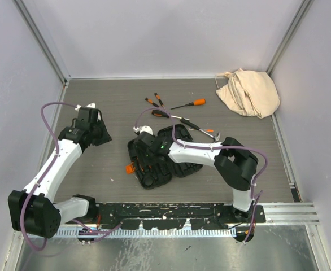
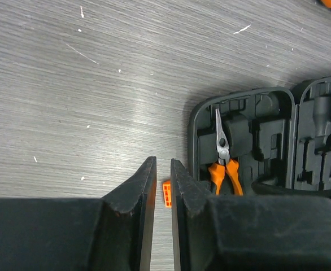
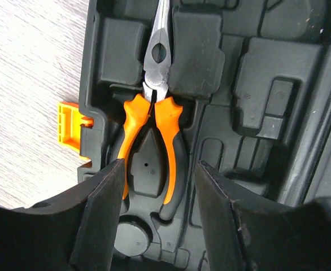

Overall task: Sort the tools into containers
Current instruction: Adjust the pliers in the storage box.

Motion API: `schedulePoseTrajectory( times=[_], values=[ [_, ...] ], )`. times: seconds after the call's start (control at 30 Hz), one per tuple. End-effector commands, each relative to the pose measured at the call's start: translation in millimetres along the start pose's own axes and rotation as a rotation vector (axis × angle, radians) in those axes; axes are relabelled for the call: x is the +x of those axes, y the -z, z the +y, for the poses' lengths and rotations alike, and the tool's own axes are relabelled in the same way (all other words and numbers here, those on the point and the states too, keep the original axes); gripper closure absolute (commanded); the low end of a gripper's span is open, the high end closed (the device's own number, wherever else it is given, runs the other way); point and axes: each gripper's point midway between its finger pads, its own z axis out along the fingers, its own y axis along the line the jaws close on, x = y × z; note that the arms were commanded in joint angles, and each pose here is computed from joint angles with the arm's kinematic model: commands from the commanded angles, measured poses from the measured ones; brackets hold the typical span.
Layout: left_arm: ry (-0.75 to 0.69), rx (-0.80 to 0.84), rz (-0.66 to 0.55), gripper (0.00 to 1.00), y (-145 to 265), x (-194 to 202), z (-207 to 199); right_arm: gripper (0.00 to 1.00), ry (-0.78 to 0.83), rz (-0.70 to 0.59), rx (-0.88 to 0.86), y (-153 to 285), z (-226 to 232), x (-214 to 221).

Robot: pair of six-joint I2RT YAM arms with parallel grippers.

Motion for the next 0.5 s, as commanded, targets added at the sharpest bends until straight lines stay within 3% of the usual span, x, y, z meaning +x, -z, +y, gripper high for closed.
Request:
schedulePoseTrajectory(
  times=[0.0, 0.47],
  values=[
    [-0.007, 0.030, -0.001, 0.83, 5.0, 0.5, -3.1, 0.43, 0.007, -0.047, -0.003, 7.5, 11.7, -19.1],
    [-0.010, 0.032, 0.011, 0.84, 2.5, 0.1, -4.7, 0.45, 0.041, -0.060, 0.041, 4.9, 13.2, -23.4]
  ],
)
